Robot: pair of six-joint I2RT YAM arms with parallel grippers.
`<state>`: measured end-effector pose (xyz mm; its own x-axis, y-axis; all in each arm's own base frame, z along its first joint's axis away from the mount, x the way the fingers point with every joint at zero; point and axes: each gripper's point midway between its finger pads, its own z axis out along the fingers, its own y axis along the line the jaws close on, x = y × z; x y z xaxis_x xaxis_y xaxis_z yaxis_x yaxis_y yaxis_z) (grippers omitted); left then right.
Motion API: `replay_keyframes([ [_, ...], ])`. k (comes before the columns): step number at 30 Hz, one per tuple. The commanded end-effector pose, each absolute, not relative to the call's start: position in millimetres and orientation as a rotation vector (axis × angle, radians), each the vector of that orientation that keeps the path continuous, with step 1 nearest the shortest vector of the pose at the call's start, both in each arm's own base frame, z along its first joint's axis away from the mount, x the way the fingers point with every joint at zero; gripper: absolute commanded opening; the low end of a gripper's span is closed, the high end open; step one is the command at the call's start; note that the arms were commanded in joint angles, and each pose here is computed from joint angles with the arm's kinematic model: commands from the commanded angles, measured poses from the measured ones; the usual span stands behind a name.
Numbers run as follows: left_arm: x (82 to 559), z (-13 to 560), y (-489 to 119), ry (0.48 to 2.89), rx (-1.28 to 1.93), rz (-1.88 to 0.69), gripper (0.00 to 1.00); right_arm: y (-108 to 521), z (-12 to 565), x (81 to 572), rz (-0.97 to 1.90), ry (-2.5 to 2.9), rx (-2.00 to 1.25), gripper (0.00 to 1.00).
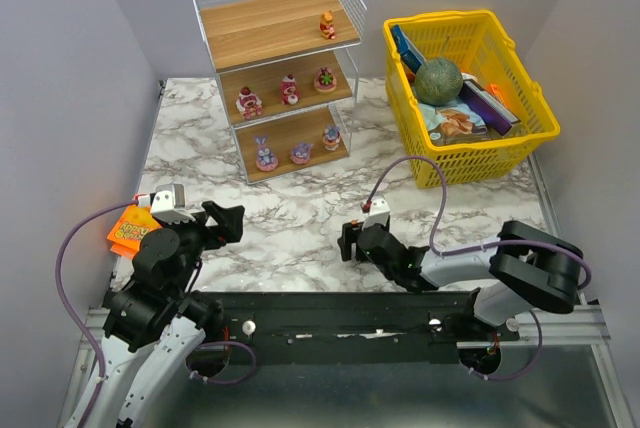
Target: Place and organize the plastic toys onto the shelf
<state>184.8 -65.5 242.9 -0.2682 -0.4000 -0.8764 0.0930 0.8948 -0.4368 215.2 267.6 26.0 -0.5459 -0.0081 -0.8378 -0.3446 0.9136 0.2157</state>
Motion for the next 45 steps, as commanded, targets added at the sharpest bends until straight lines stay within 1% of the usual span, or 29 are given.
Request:
replay_keyframes([
  [1,185,245,-67,1.77,-0.211,-0.486,0.99,256,-2,221,0.286,2.153,-0.273,0.82],
  [8,186,244,-69,1.777,-0.206,-0.486,0.99,253,-15,231,0.171,2.163,-0.281,0.81],
  [12,186,243,-68,1.778,-0.208,-0.483,0.99,252,-15,232,0.154,2.16,-0.284,0.76],
  [17,186,243,-68,1.779,-0.207,-0.484,0.99,249,-10,233,0.144,2.138,-0.316,0.74],
  [20,187,243,-68,1.781,-0.207,-0.483,0.99,251,-7,233,0.165,2.126,-0.332,0.71],
  [23,186,244,-68,1.779,-0.207,-0.484,0.99,252,-8,234,0.176,2.131,-0.342,0.65],
  [24,187,243,-68,1.78,-0.209,-0.483,0.99,252,-9,235,0.175,2.135,-0.34,0.61],
  [27,187,244,-68,1.778,-0.209,-0.484,0.99,251,-10,236,0.173,2.144,-0.325,0.55],
  [29,187,243,-68,1.779,-0.209,-0.484,0.99,251,-11,236,0.168,2.147,-0.315,0.54],
  [32,187,243,-68,1.782,-0.209,-0.482,0.99,252,-9,238,0.165,2.143,-0.302,0.48],
  [35,187,243,-68,1.782,-0.209,-0.482,0.99,253,-4,241,0.16,2.134,-0.298,0.37],
  [36,187,243,-68,1.782,-0.209,-0.482,0.99,255,-2,242,0.157,2.128,-0.305,0.29],
  [38,187,243,-68,1.78,-0.21,-0.482,0.99,255,4,244,0.143,2.125,-0.307,0.19],
  [39,187,243,-68,1.78,-0.21,-0.482,0.99,259,10,247,0.145,2.115,-0.316,0.1],
  [42,187,243,-68,1.78,-0.209,-0.483,0.99,266,34,253,0.143,2.098,-0.314,0.02],
  [44,186,244,-68,1.778,-0.209,-0.484,0.99,267,49,253,0.143,2.092,-0.321,0.01],
  [45,186,243,-68,1.779,-0.209,-0.484,0.99,271,70,255,0.191,2.065,-0.308,0.01],
])
